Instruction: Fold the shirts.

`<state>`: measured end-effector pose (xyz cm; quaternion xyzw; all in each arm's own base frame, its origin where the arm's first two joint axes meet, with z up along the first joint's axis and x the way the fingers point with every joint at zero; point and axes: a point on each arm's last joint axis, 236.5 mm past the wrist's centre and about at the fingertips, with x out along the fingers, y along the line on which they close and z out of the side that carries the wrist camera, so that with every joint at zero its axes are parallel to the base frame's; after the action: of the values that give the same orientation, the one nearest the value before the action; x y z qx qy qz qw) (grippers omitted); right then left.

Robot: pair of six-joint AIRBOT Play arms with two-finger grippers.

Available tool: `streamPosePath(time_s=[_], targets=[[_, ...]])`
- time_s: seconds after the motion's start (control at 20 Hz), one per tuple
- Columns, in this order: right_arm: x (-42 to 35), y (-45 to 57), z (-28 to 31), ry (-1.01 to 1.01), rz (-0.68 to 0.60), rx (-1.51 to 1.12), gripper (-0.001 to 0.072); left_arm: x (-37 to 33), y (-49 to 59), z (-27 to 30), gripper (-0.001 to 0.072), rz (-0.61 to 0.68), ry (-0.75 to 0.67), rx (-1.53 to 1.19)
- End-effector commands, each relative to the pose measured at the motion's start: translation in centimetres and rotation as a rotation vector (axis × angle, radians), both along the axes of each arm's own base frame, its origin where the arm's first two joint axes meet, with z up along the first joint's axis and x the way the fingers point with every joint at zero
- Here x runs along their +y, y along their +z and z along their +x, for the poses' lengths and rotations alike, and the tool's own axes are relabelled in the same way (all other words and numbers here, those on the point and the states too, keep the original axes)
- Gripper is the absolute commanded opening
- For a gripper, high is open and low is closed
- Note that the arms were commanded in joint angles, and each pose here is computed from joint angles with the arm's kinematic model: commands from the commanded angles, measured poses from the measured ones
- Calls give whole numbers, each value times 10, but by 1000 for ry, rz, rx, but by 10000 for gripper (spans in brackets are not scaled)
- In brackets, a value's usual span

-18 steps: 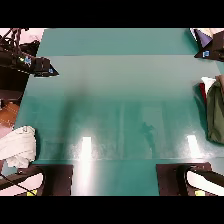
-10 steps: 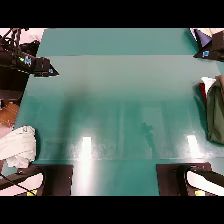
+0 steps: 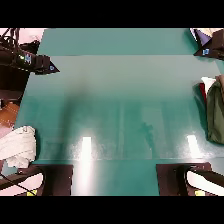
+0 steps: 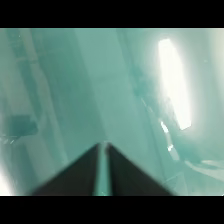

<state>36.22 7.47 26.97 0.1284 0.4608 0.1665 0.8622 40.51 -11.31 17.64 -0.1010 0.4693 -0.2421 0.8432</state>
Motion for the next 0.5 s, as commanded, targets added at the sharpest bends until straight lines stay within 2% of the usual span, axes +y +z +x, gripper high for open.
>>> streamPosePath(time_s=[0.0, 0.1, 0.2, 0.35, 0.4, 0.45], targets=[[0, 0, 0, 22, -15, -14, 17, 9, -14, -20, 374, 54, -14, 94], [0, 0, 0, 53, -36, -30, 17, 45, -28, -46, 365, 210, 32, 187], [0, 0, 1, 72, -49, -42, 17, 90, -17, -63, 366, 370, 167, 157], [0, 3, 5, 77, -55, -70, 17, 138, -14, -113, 369, 533, 305, 169], [0, 5, 8, 71, -53, -83, 17, 150, -24, -134, 391, 583, 325, 208], [0, 8, 11, 67, -52, -102, 17, 163, -36, -152, 567, 626, 369, 255]])
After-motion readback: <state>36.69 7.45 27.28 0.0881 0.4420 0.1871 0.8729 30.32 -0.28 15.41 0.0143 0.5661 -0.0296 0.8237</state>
